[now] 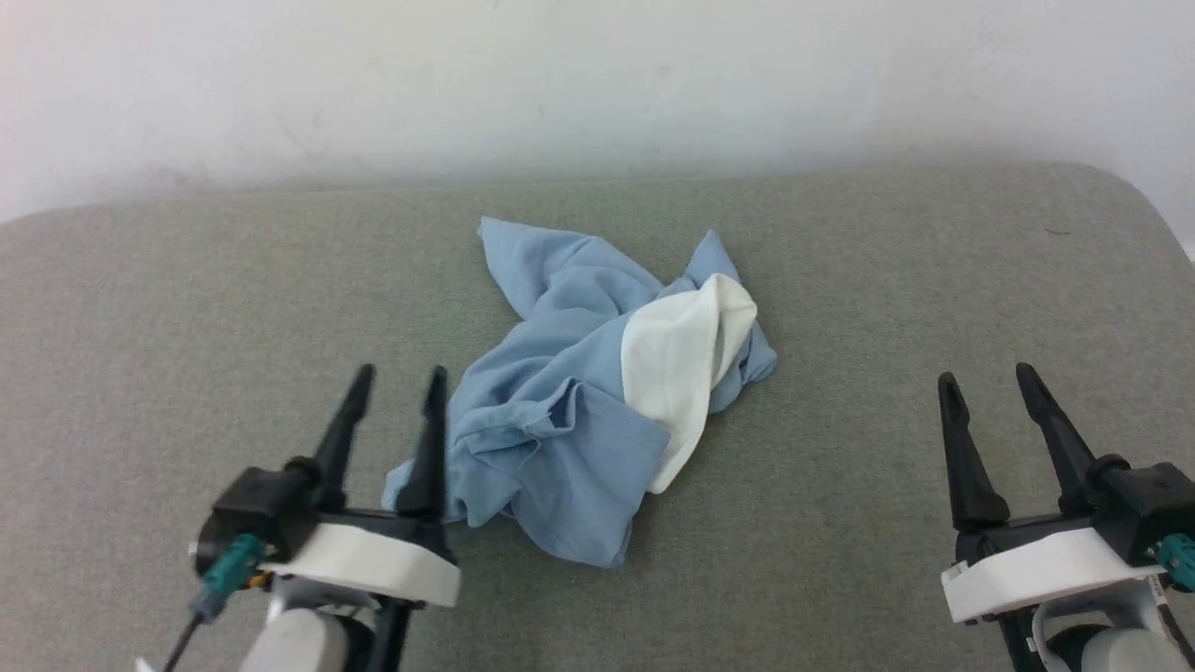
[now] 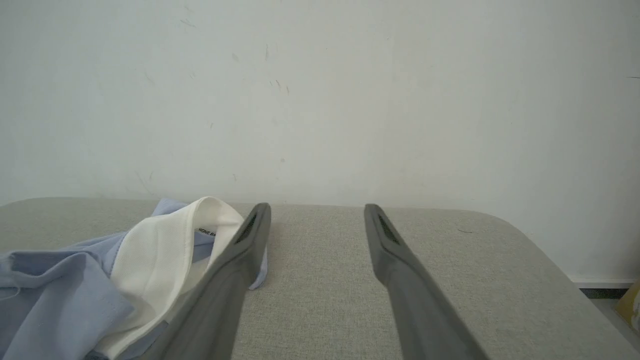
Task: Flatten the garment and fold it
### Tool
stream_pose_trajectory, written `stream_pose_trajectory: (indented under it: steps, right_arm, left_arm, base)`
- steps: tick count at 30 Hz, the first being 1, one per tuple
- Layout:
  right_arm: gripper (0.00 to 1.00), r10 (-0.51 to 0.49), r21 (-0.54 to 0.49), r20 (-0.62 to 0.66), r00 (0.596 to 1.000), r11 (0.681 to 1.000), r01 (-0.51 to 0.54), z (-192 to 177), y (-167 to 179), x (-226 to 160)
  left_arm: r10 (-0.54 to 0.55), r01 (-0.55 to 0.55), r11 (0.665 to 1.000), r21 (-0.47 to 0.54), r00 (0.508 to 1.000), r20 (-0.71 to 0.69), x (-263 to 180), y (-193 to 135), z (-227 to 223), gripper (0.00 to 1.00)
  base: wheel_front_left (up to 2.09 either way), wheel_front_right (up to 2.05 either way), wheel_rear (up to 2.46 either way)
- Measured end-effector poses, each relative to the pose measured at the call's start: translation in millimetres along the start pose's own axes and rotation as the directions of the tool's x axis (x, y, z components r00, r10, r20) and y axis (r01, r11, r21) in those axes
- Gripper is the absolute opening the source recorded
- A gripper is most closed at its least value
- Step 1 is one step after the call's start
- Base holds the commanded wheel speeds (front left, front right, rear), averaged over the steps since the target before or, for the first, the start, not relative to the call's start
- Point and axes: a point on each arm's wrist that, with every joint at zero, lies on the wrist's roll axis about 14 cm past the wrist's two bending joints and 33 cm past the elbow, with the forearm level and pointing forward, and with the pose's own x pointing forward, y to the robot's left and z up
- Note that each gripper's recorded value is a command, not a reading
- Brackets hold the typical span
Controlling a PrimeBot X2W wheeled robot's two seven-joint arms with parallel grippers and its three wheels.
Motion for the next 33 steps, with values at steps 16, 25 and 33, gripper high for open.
stream_pose_trajectory:
  steps: [16,25,33]
  right_arm:
    - [1.00,0.111,-0.013,-0.089,0.990,0.994,-0.112,-16.9,36.9,4.6]
    - [1.00,0.422,0.071,-0.259,0.869,0.906,-0.418,-47.9,145.9,12.5]
    - [1.00,0.598,0.062,-0.336,0.728,0.785,-0.616,-56.1,215.2,24.3]
  left_arm:
    - [0.209,-0.210,0.967,0.144,0.978,0.021,-38.7,76.0,14.8,1.00]
    - [0.247,-0.247,0.963,0.107,0.969,0.016,-49.9,80.3,11.7,1.00]
    - [0.267,-0.269,0.959,0.088,0.963,0.037,-55.5,82.9,16.1,1.00]
  base:
    - [0.00,0.00,0.00]
    - [0.00,0.00,0.00]
    - [0.00,0.00,0.00]
